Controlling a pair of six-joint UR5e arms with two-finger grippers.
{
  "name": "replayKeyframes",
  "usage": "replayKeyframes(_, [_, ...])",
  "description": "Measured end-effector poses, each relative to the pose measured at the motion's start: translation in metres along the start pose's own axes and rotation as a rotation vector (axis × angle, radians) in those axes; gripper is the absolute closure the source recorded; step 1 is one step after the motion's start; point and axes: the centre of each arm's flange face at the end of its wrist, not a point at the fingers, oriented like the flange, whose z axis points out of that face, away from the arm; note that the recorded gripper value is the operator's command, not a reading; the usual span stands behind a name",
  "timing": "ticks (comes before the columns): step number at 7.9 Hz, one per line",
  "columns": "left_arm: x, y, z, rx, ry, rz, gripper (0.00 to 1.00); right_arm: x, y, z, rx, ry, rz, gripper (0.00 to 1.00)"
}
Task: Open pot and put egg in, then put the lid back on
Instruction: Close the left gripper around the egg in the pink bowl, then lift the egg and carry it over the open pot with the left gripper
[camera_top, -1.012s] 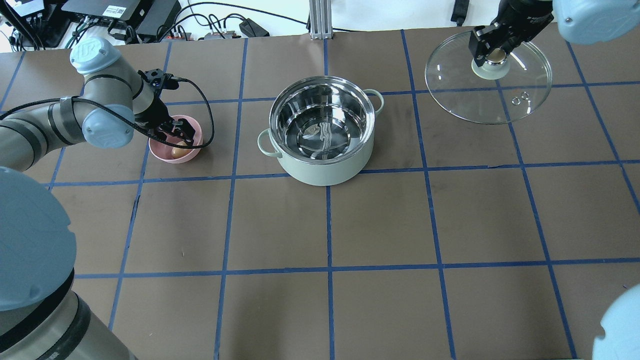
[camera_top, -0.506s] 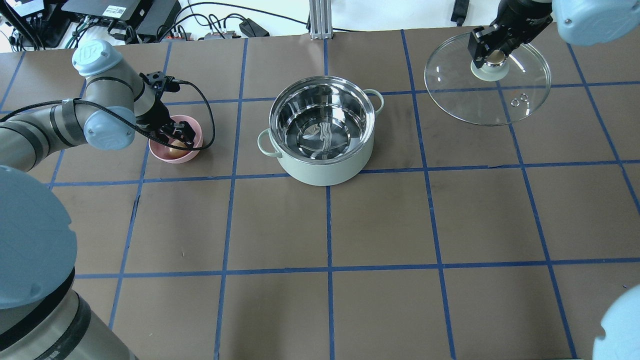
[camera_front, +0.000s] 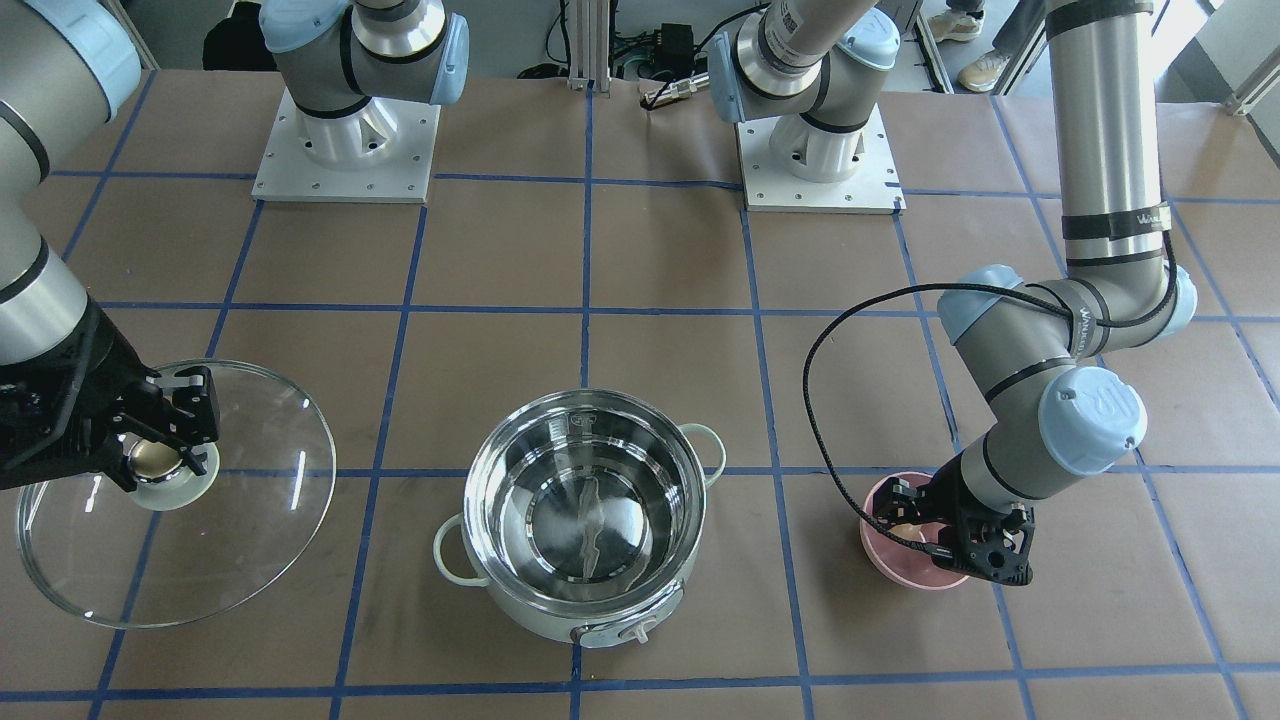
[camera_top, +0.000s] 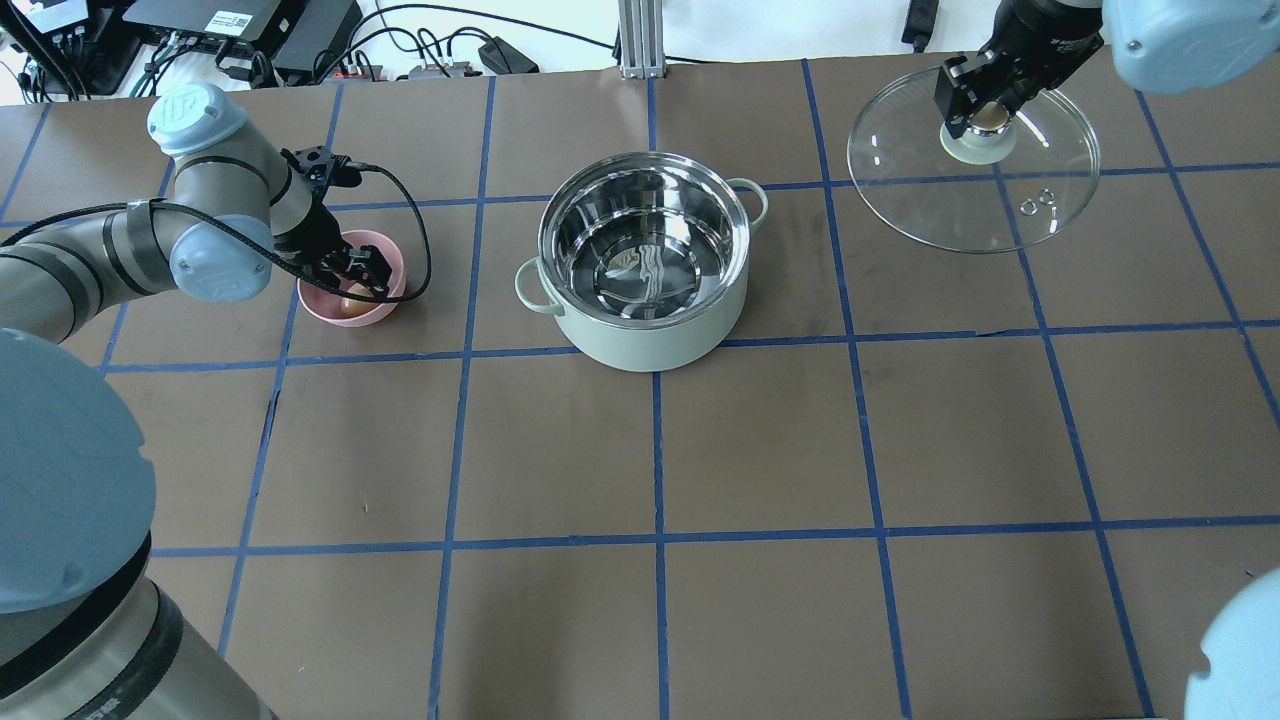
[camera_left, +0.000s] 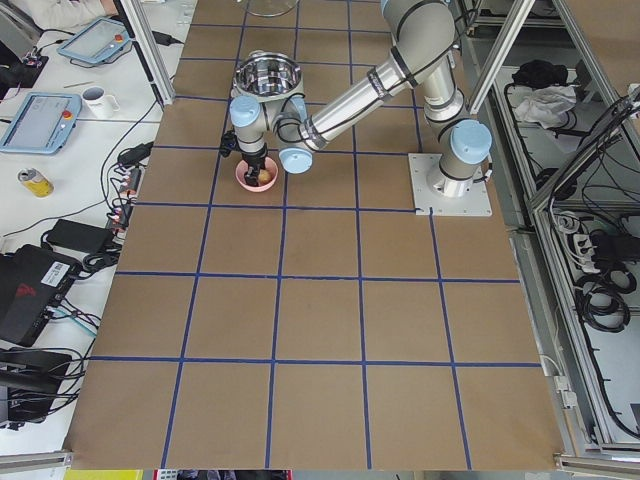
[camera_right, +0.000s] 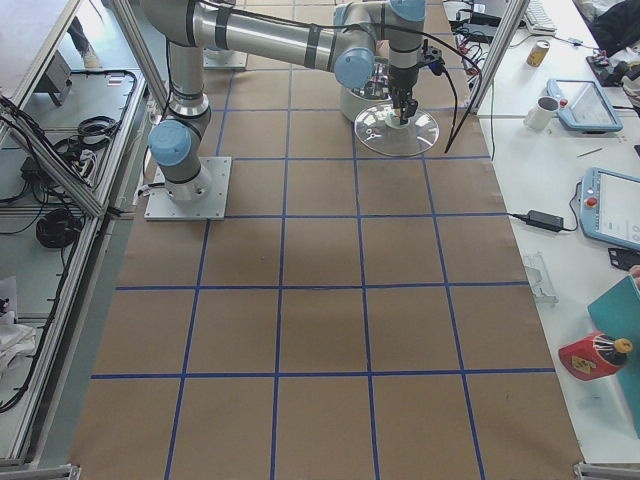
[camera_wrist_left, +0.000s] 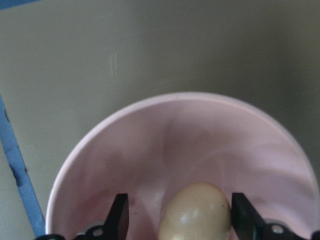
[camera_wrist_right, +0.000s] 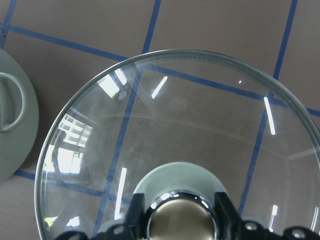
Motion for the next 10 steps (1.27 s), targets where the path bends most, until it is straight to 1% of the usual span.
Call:
replayKeyframes(2, [0.0, 0.0, 0.001, -0.003, -0.002, 0.001, 0.56, 0.0, 0.0, 0.002, -0.004, 0.001, -0.001, 1.0])
replayKeyframes(3, [-0.001, 0.001, 0.001, -0.005, -0.006, 0.001, 0.61, 0.0, 0.0, 0.002, -0.004, 0.001, -0.001, 1.0])
replayKeyframes(4, [-0.002, 0.001, 0.001, -0.005, -0.01, 0.002, 0.63, 0.0, 0.0, 0.003, -0.006, 0.001, -0.002, 1.0])
replayKeyframes(7, [-0.003, -0.001, -0.004, 0.002, -0.017, -0.014, 0.63, 0.0, 0.0, 0.006, -0.01, -0.001, -0.003, 1.0])
replayKeyframes(9, [-0.002, -0.004, -0.022, 0.026, -0.029, -0.069, 0.64, 0.0, 0.0, 0.006, -0.01, -0.001, -0.006, 1.0])
replayKeyframes(10, [-0.001, -0.003, -0.034, 0.028, -0.031, -0.08, 0.63, 0.0, 0.0, 0.006, -0.01, -0.001, -0.008, 1.0])
